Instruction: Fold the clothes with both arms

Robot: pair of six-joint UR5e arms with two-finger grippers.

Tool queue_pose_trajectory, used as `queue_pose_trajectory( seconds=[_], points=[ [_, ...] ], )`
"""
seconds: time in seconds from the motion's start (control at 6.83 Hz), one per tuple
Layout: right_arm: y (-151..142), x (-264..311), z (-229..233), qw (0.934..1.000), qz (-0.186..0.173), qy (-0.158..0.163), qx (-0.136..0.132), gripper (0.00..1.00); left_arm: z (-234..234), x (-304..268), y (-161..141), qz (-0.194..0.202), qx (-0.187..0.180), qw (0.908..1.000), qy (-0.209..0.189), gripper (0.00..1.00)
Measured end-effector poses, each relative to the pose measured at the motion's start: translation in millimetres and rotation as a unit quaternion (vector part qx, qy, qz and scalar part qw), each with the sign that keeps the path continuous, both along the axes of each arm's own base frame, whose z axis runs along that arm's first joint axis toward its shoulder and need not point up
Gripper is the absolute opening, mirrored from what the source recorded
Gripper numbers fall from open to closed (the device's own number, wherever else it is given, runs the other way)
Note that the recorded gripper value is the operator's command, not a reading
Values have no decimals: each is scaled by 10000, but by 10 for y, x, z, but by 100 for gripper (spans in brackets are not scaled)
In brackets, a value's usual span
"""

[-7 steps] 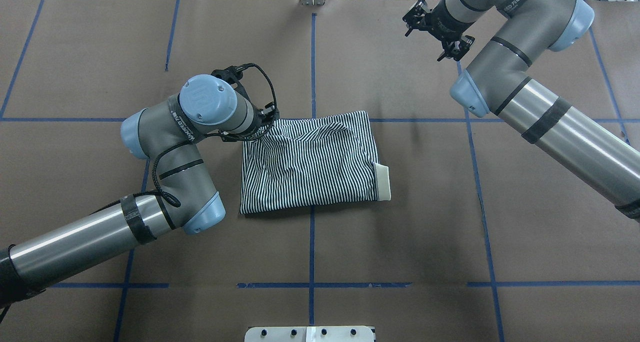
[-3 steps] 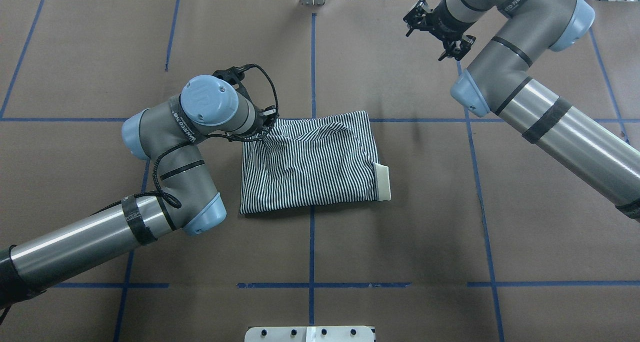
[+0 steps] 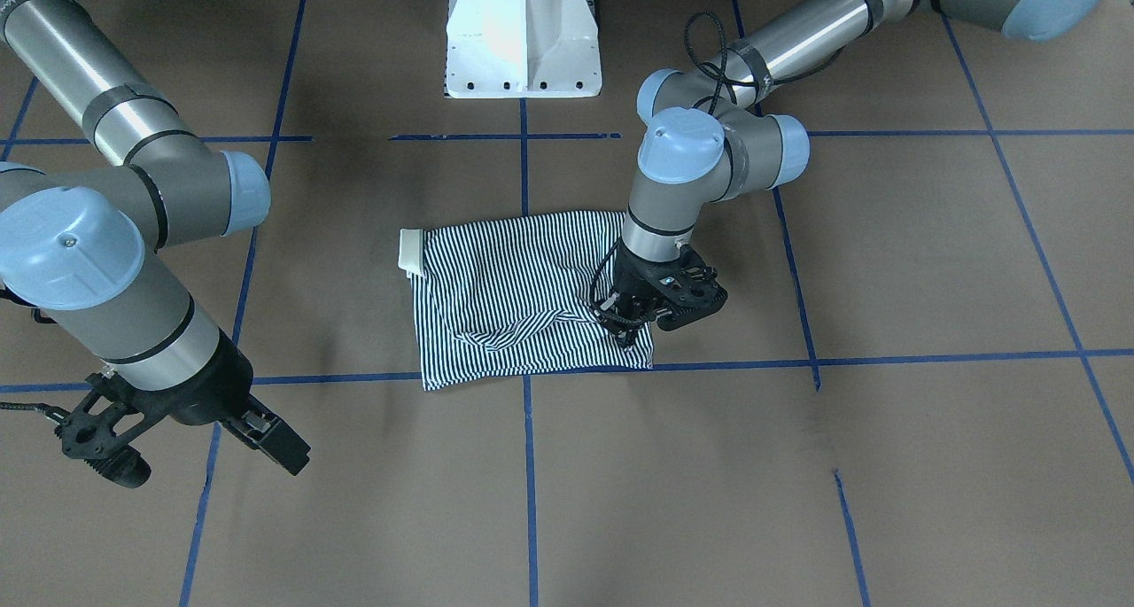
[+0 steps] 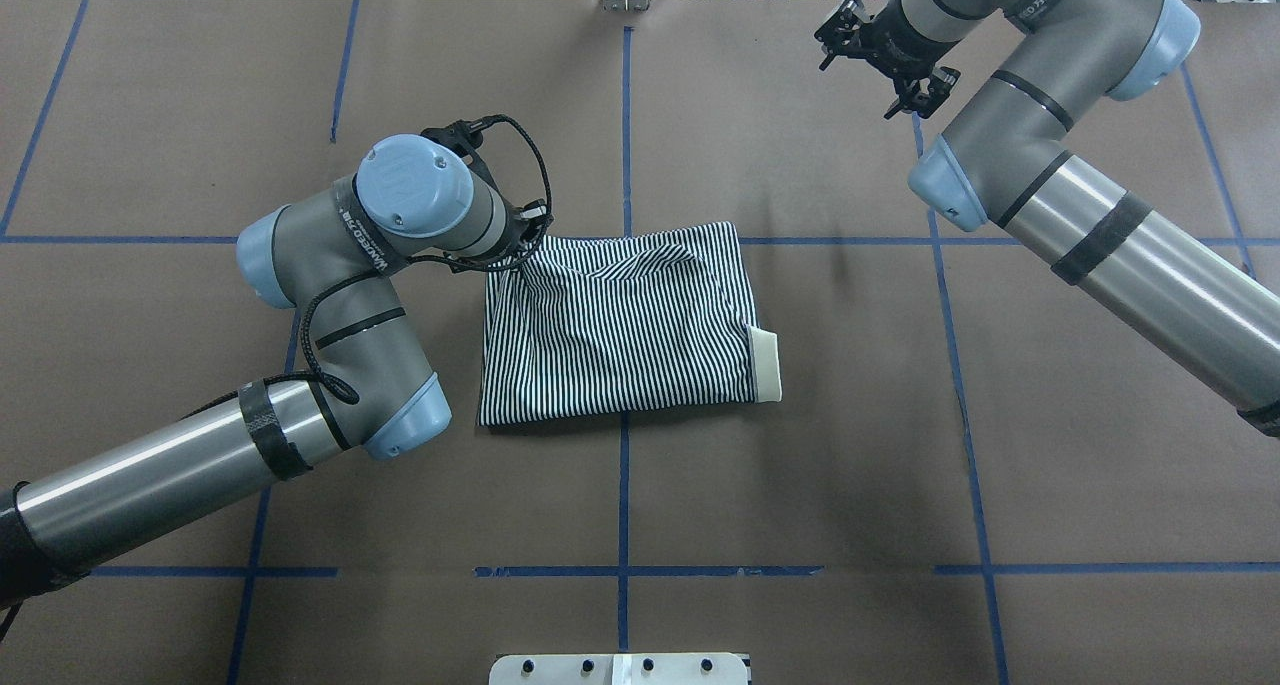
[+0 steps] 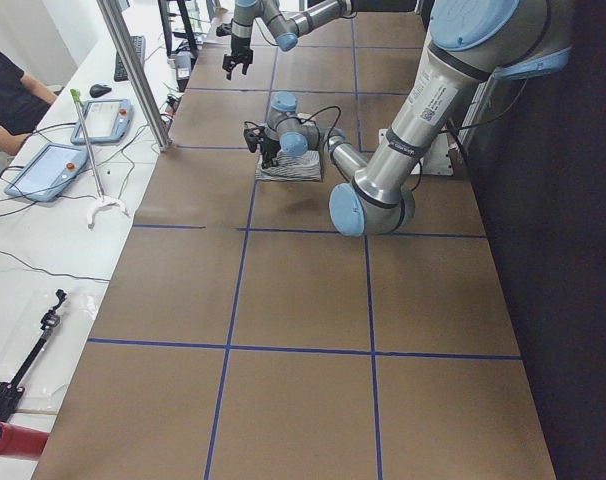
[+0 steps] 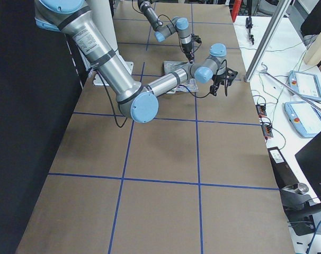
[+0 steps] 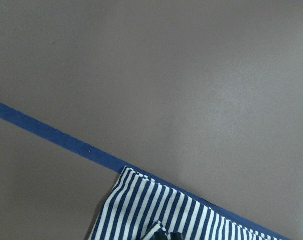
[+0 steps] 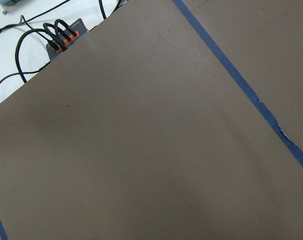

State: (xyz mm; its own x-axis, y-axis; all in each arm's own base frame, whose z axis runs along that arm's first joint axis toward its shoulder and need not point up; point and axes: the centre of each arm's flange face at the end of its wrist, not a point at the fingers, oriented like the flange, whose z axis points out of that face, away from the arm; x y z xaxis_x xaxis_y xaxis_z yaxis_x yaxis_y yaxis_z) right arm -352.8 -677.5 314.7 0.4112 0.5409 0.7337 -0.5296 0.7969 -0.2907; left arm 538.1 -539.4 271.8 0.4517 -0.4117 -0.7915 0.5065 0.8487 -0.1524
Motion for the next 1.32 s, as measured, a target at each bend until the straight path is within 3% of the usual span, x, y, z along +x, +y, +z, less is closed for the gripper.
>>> queue_pose_trajectory(
  seconds=[0.15,0.29,0.44,0.88,1.02,1.32],
  points=[
    [2,6,21,10000,-4,6,5,100,-2,-95,-85,-76,-28,10000,-33,0],
    [4,11,39,10000,-3,12,3,100,7,-159,-142,-129,-52,9999,-62,32],
    [8,14,68,10000,-3,23,-7,100,9,-184,-166,-183,-95,9998,-56,99],
    [-25,126,137,9999,-101,75,82,100,6,-303,-264,-386,-217,9990,9,100],
    [-71,310,179,9997,-218,51,141,100,-35,-506,-368,-383,-96,9992,10,100],
    [-108,1106,463,9983,-470,-69,330,100,-30,-1241,-339,-65,484,9987,-125,100]
  ],
)
